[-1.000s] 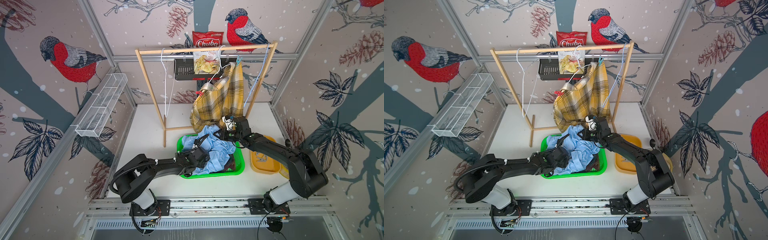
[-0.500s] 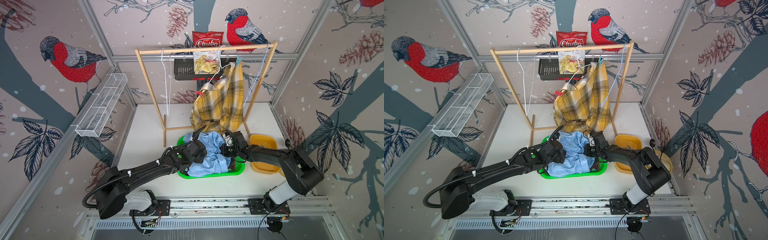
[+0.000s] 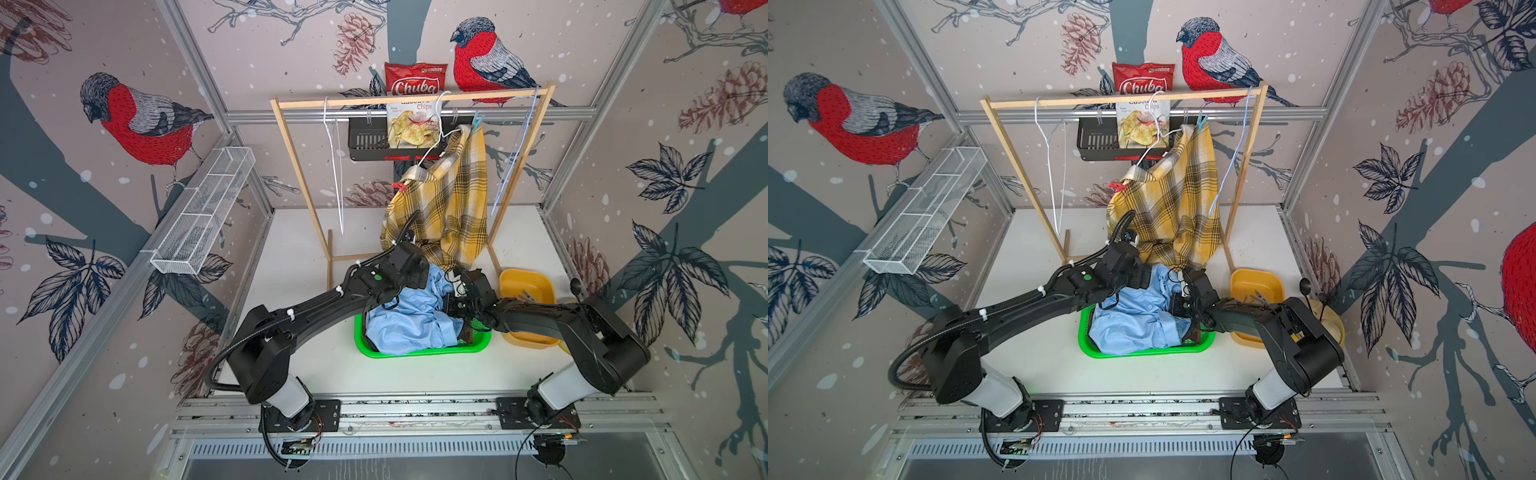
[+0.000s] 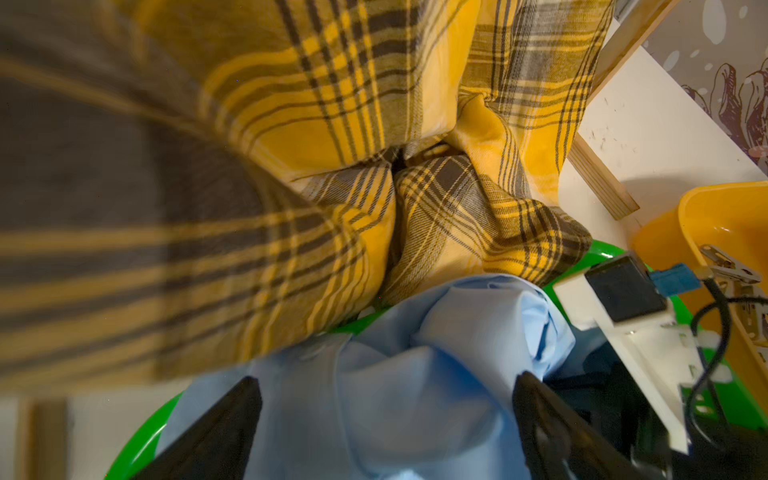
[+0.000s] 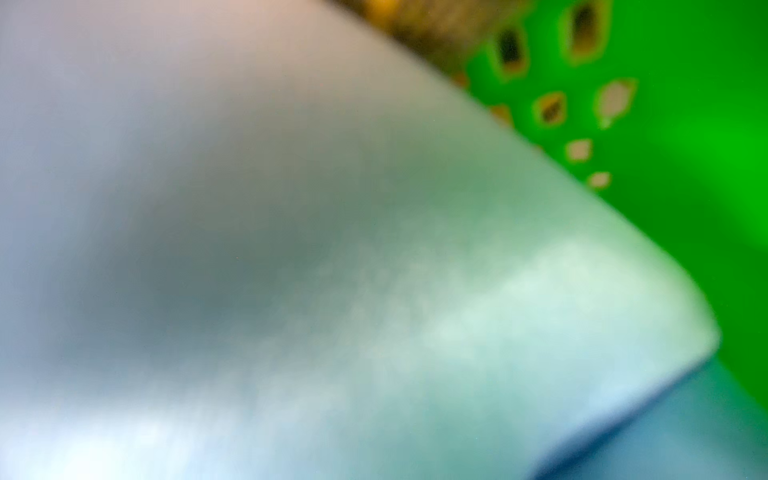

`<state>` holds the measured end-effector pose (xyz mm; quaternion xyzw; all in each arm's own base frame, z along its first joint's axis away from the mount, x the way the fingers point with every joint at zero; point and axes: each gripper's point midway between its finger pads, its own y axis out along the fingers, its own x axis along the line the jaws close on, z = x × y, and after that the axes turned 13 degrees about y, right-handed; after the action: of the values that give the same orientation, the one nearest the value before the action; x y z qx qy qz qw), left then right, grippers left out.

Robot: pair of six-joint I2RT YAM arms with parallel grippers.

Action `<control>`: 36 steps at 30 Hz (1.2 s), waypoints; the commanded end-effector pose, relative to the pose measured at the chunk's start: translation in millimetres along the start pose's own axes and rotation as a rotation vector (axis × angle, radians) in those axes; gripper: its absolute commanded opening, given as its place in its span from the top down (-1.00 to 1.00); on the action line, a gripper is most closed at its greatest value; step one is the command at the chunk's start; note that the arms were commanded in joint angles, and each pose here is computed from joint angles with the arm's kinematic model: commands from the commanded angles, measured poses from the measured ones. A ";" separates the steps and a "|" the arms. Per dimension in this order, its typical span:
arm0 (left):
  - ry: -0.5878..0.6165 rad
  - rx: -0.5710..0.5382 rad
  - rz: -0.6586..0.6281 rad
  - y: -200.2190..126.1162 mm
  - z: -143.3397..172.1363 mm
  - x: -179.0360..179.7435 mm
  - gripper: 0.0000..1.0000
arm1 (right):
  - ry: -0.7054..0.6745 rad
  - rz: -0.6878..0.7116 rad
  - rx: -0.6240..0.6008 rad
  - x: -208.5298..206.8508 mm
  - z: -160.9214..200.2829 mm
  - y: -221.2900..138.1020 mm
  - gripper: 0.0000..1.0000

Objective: Remove the clothespins securing long-sleeve shirts to the hanger
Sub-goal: Adjust the long-sleeve shirt at the bin.

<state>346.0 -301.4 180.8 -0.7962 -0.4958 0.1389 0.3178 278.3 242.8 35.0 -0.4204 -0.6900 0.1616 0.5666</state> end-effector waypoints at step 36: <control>-0.009 0.292 0.051 46.0 182.1 -35.1 -0.75 | -0.083 -0.181 -0.164 74.5 -47.8 -114.0 -0.37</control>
<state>282.7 -291.3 30.9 -0.7746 -0.4722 0.2045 0.3675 281.6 210.0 176.2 -0.4087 -0.7532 0.0647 0.5113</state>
